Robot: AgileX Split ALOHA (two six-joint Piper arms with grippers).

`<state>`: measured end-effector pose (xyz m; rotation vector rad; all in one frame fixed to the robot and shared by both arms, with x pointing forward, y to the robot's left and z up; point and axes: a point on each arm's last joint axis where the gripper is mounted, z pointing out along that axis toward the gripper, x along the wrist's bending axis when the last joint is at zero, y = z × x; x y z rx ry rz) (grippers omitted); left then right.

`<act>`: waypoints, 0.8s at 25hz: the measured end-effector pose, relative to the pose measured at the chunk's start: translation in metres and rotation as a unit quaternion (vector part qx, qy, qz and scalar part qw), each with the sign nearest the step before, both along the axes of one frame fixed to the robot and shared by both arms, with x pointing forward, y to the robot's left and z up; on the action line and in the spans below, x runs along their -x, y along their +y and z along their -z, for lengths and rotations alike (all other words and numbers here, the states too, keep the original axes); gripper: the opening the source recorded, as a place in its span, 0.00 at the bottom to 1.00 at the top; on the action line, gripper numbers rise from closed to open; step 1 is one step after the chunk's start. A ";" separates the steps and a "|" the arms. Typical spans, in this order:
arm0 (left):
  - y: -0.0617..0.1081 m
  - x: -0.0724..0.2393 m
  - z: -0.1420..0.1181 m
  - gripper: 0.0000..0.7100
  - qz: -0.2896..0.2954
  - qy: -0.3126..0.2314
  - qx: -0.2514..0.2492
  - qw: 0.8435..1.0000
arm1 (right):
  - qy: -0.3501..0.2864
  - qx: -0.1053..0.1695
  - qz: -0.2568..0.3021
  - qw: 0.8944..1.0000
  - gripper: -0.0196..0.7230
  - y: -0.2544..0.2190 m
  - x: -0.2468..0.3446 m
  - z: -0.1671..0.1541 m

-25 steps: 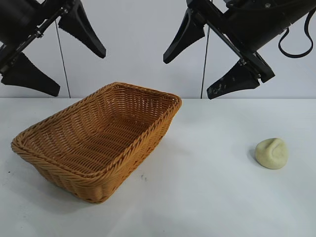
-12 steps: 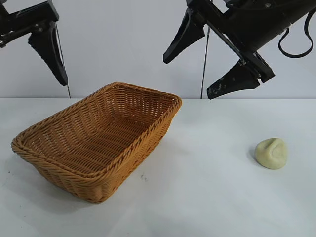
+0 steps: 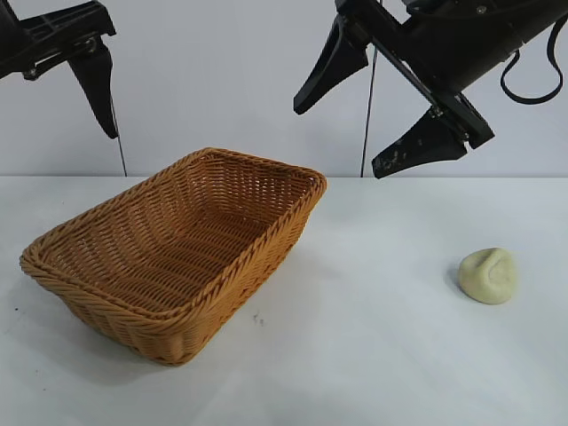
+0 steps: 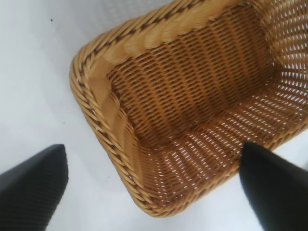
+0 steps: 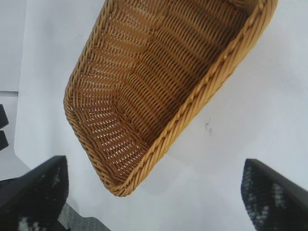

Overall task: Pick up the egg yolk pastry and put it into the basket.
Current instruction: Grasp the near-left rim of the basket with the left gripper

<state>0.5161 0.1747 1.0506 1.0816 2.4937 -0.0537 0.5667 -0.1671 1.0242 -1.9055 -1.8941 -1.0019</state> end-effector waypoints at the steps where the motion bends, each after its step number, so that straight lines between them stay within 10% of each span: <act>1: 0.000 0.000 0.001 0.98 -0.012 0.003 0.004 1.000 | 0.000 0.000 0.000 1.000 0.96 0.000 0.000 0.000; 20: 0.000 0.013 0.041 0.98 -0.052 0.037 0.043 0.997 | 0.001 0.000 -0.001 1.000 0.96 0.000 0.000 0.000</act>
